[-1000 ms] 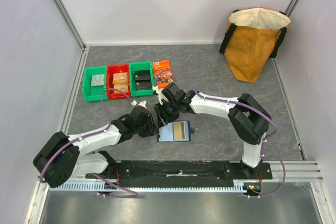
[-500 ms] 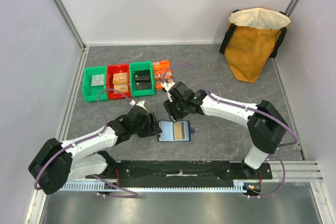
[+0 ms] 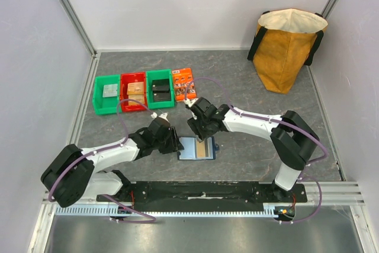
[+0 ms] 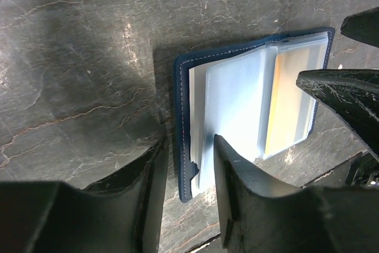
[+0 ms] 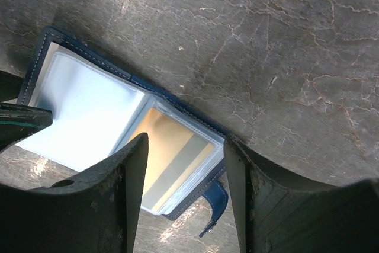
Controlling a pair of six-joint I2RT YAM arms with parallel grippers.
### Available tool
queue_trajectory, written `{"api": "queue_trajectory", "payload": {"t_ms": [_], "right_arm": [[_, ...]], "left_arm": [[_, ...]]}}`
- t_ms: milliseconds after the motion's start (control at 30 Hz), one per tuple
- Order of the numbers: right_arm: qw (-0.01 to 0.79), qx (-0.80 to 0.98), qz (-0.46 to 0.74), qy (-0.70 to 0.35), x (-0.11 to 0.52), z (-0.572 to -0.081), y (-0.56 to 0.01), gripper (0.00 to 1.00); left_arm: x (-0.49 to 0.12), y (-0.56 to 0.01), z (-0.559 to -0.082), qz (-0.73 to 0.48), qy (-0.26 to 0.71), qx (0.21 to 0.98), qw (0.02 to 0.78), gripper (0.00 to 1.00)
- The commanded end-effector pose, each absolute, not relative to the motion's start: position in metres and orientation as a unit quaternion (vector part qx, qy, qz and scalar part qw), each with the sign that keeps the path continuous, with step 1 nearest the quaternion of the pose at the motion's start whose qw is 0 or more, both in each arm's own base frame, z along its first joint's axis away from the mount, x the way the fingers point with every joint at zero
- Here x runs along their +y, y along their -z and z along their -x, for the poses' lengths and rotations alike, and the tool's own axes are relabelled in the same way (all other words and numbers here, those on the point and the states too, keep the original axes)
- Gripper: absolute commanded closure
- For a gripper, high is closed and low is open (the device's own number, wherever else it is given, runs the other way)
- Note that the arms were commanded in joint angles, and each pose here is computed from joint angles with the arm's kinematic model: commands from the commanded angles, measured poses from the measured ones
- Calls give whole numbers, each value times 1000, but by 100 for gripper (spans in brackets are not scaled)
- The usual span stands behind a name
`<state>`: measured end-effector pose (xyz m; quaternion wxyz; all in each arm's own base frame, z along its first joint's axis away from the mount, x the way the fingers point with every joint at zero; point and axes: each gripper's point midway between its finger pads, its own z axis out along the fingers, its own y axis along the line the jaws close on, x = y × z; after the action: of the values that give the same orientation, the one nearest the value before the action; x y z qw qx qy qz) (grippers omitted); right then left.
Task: Take the credit cards out of the card holder
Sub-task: Remove the credit card from the card holder.
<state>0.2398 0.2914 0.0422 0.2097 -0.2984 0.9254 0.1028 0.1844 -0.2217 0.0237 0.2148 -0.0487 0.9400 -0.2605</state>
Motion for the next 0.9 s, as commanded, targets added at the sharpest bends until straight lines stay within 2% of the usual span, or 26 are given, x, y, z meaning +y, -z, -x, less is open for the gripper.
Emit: {"api": "queue_trajectory", "payload": {"t_ms": [0, 233, 667, 867], "right_arm": [[202, 931, 290, -89, 284, -238, -35, 39], [189, 934, 289, -89, 283, -233, -27, 38], [168, 937, 287, -104, 286, -225, -22, 41], [166, 936, 285, -125, 293, -221, -29, 50]], "left_arm": [[-225, -20, -181, 57, 266, 941, 202, 60], [-224, -18, -180, 65, 267, 941, 199, 71], [-225, -16, -178, 66, 268, 941, 196, 73], [-225, -17, -178, 66, 270, 940, 195, 73]]}}
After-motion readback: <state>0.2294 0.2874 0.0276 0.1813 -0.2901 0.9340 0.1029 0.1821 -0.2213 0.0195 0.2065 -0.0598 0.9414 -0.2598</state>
